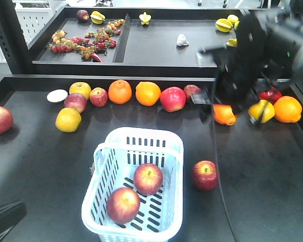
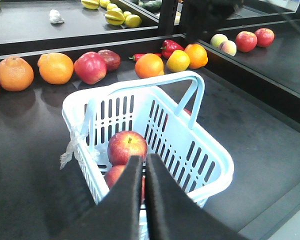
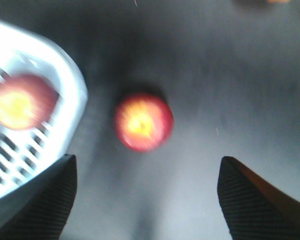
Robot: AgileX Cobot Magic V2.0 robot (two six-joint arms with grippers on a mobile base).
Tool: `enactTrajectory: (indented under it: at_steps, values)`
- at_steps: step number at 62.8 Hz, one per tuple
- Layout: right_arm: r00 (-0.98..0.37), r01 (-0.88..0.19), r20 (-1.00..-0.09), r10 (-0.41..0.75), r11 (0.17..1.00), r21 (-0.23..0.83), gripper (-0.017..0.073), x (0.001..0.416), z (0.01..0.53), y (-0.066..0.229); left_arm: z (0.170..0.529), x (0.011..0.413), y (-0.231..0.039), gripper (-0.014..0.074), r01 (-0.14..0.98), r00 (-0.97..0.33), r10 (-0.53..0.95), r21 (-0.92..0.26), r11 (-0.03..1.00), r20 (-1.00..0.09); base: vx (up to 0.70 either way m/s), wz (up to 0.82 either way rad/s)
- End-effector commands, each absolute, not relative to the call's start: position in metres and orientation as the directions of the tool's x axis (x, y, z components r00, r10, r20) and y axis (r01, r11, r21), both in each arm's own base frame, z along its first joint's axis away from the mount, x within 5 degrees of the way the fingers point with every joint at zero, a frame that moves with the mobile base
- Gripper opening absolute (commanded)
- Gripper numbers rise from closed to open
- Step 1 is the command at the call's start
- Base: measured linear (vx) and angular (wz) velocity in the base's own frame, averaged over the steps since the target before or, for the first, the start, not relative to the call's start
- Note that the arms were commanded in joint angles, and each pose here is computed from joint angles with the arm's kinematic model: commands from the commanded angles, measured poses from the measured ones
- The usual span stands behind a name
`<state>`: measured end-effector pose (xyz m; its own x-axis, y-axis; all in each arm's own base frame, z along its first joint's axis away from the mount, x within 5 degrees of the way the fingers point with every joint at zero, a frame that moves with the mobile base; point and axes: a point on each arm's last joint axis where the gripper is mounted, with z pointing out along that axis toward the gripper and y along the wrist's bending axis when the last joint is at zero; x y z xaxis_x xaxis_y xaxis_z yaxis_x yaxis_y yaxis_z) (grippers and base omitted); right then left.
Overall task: Pick three apples into basket with both arms
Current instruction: 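Move the right gripper toward the red apple beside the basket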
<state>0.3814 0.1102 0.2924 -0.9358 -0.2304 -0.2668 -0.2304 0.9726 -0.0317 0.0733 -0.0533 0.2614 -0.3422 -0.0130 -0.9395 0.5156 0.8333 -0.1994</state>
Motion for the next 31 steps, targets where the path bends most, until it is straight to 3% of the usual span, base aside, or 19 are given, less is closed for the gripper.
enactTrajectory:
  at_steps: [1,12,21,31]
  values:
    - [-0.905,-0.224,-0.364,-0.222,0.974,-0.038,0.0549,0.373,0.31,0.094,0.272,0.073,-0.056,-0.0006,0.543,-0.309,-0.027,-0.2,0.815,-0.951,0.0,0.0]
    - [-0.933,-0.202,-0.304,-0.194,0.979,-0.007,0.0549,0.369,0.275,0.075,0.272,0.073,-0.056,-0.0006,0.543,-0.309,-0.027,-0.2,0.815,-0.951,0.0,0.0]
    - [-0.898,-0.35,-0.288,-0.334,0.937,0.004,0.0549,0.362,0.252,0.078,0.272,0.073,-0.056,-0.0006,0.543,-0.309,-0.027,-0.2,0.815,-0.951,0.0,0.0]
    - [-0.864,-0.427,-0.278,-0.42,0.903,-0.037,0.0549,0.362,0.246,0.076,0.272,0.073,-0.056,-0.0006,0.543,-0.309,-0.027,-0.2,0.815,-0.951,0.0,0.0]
